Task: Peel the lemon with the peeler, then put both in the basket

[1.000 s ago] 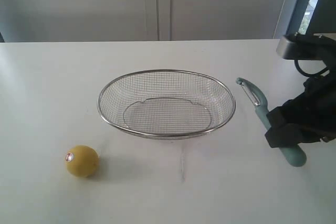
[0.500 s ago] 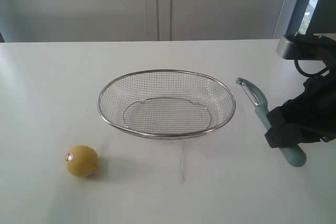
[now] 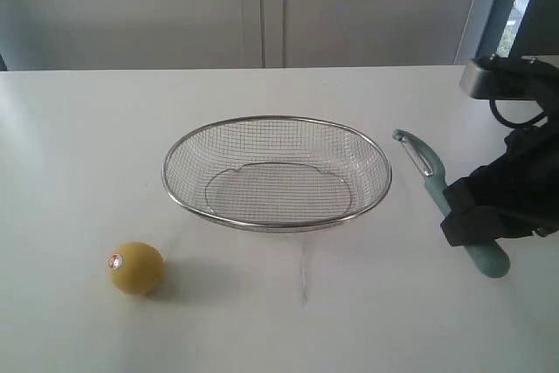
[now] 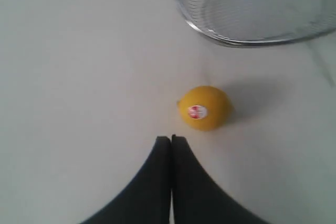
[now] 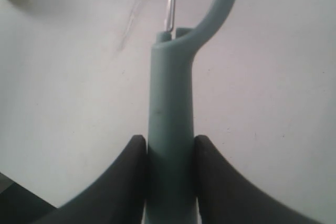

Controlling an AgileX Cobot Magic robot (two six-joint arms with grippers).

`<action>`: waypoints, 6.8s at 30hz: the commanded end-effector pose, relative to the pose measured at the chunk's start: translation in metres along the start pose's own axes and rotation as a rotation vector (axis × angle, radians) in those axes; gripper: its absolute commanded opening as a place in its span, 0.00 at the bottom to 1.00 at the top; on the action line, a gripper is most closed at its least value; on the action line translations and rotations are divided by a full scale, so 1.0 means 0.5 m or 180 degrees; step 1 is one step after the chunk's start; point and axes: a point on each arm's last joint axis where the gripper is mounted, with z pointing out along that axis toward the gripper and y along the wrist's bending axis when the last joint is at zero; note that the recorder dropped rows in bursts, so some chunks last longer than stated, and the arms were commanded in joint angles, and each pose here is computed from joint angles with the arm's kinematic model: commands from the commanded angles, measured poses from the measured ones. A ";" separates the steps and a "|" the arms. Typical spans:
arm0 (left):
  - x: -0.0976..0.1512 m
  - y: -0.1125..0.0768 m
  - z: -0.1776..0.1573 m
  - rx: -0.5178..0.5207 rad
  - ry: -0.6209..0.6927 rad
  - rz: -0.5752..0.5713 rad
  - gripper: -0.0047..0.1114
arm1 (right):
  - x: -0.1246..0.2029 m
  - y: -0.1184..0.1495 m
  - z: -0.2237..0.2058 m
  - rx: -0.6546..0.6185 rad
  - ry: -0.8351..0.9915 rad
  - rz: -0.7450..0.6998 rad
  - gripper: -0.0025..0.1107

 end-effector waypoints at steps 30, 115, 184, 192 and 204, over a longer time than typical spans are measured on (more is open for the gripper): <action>-0.074 -0.001 0.254 0.1611 0.0513 0.3427 0.04 | 0.000 -0.001 -0.003 0.0008 -0.0050 -0.0022 0.02; 0.025 0.011 0.473 0.2330 0.0608 0.3564 0.86 | 0.000 -0.001 -0.003 0.0011 -0.0057 -0.0022 0.02; -0.076 -0.051 0.330 0.2062 0.0113 0.3048 0.04 | 0.000 -0.001 -0.003 0.0006 -0.0058 -0.0019 0.02; -0.111 -0.108 0.281 0.3047 -0.0593 0.1984 0.04 | 0.000 -0.001 -0.003 0.0006 -0.0058 -0.0019 0.02; -0.140 -0.124 0.257 0.3420 -0.1059 0.1464 0.04 | 0.000 -0.001 -0.003 0.0006 -0.0058 -0.0019 0.02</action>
